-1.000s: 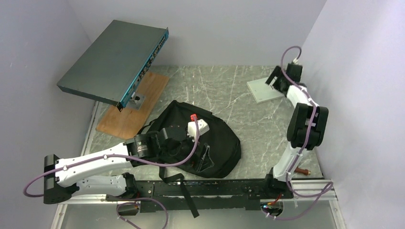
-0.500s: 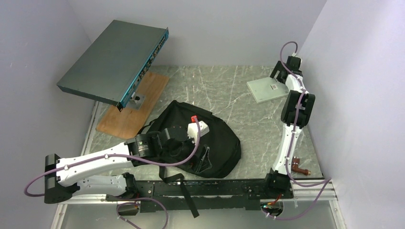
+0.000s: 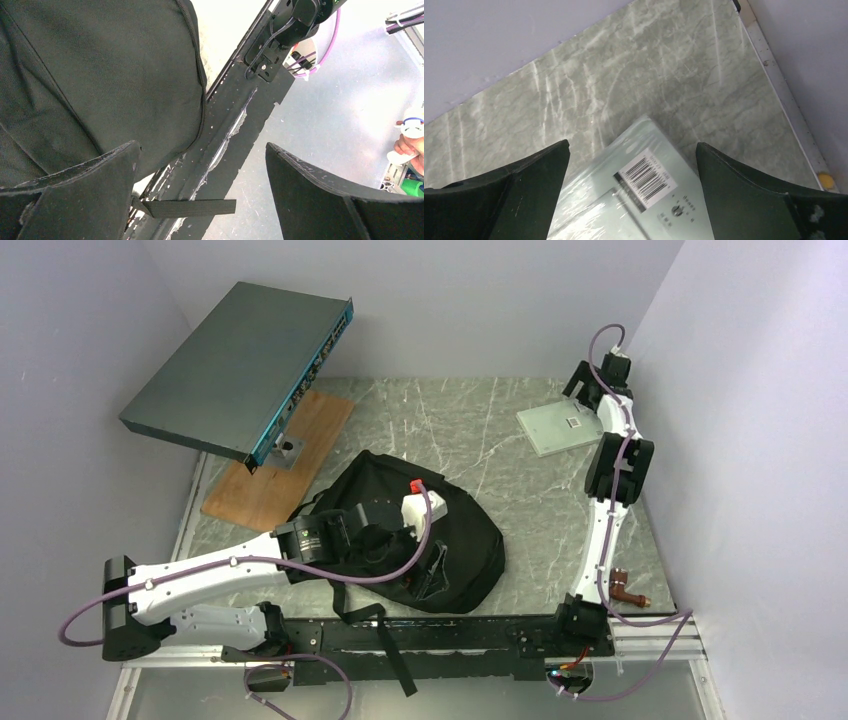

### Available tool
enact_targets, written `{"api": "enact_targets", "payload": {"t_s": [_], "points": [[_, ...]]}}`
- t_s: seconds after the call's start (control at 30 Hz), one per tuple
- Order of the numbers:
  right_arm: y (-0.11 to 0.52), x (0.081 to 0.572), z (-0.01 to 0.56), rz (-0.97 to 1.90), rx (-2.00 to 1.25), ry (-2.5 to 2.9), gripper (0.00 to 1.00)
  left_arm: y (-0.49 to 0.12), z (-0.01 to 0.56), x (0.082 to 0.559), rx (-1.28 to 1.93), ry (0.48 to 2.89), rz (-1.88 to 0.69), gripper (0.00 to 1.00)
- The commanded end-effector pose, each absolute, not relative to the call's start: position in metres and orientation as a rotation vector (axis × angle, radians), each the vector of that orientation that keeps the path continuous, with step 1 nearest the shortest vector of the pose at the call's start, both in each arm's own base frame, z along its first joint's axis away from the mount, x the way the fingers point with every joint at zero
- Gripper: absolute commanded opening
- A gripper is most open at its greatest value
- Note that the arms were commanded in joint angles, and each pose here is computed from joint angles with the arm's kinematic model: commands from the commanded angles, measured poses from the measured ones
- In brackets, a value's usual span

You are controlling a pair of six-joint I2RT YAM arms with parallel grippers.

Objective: Pack the student bag
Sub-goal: Move the book to the center of the board.

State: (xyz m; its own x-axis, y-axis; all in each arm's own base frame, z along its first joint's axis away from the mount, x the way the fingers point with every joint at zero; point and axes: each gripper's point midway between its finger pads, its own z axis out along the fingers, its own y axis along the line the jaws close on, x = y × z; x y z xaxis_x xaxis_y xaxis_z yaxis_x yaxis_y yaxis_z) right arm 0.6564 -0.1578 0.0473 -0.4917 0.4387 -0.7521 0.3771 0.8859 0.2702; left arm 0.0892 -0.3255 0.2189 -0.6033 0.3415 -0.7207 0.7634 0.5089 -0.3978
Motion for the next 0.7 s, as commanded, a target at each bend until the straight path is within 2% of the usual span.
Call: {"api": "enact_targets", "payload": {"t_s": [0.0, 0.2, 0.4, 0.67], "points": [[-0.158, 0.662, 0.03, 0.167, 0.634, 2.135, 1.0, -0.328, 0.234, 0.089, 0.902, 2.151, -0.991, 0.99], [-0.149, 0.654, 0.002, 0.256, 0.718, 2.183, 0.99, -0.324, 0.236, 0.089, 0.875, 2.148, -1.002, 0.99], [-0.104, 0.634, 0.004, 0.483, 0.683, 2.235, 0.92, -0.331, 0.239, 0.088, 0.89, 2.154, -1.011, 0.99], [-0.045, 0.575, 0.014, 0.643, 0.586, 2.334, 0.86, -0.339, 0.242, 0.089, 0.884, 2.133, -1.045, 0.99]]}}
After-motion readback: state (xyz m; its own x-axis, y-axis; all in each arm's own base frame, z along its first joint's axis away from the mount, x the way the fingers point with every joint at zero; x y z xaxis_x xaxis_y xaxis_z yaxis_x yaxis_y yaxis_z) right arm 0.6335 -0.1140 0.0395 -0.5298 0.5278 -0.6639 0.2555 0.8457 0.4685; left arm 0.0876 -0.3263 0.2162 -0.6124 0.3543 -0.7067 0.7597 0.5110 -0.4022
